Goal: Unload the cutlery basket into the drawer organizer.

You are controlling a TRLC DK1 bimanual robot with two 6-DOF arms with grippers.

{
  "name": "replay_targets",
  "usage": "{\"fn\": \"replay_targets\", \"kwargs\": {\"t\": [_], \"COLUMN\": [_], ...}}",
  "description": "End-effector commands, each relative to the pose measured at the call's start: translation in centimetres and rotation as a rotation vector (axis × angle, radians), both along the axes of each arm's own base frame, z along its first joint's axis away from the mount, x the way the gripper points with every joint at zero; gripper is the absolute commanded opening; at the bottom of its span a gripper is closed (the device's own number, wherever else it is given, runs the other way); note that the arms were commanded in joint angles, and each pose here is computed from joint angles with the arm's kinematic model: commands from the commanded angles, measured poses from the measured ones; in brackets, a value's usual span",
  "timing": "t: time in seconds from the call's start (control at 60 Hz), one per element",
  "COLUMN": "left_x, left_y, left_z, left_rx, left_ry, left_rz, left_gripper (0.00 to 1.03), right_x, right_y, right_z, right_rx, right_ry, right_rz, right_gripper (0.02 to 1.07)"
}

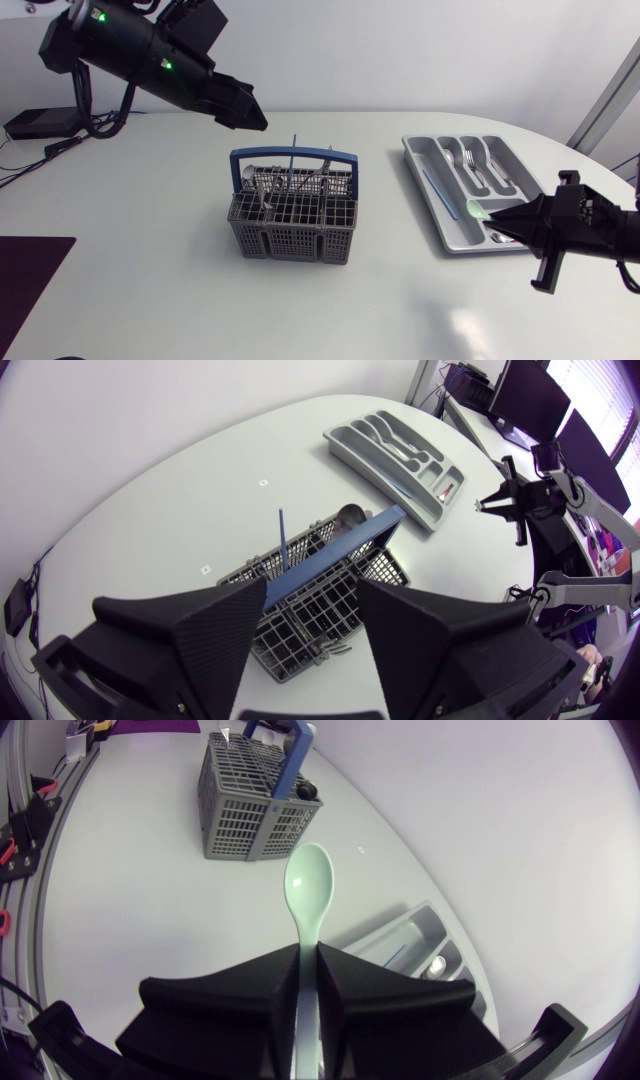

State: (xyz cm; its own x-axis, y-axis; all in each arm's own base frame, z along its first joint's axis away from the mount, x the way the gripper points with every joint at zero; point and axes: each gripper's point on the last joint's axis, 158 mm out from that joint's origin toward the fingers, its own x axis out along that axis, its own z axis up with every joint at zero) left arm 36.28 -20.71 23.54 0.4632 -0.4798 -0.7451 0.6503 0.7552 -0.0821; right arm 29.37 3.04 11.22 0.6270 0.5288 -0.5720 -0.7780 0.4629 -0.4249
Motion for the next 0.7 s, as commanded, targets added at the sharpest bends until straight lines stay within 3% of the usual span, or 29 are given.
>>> {"fn": "replay_targets", "kwargs": {"t": [0.0,0.683], "left_x": [-0.7,-3.8], "left_y": [0.6,1.7], "left_z": [-0.7,-3.2], "left_rx": [0.017,0.030], "left_ry": [0.007,0.054], "left_rz": [-0.007,-0.005], "left_gripper": [0.63,0.63], "right_x": [1.3,5.6], "right_y": [-2.1,-13.7], "right_z": [0.0,-9.1], "right_rx": [-0.038,-0.336], "right_ry": [-0.024,0.079], "right_rz": [0.032,0.211], "right_gripper": [0.08,0.08]}}
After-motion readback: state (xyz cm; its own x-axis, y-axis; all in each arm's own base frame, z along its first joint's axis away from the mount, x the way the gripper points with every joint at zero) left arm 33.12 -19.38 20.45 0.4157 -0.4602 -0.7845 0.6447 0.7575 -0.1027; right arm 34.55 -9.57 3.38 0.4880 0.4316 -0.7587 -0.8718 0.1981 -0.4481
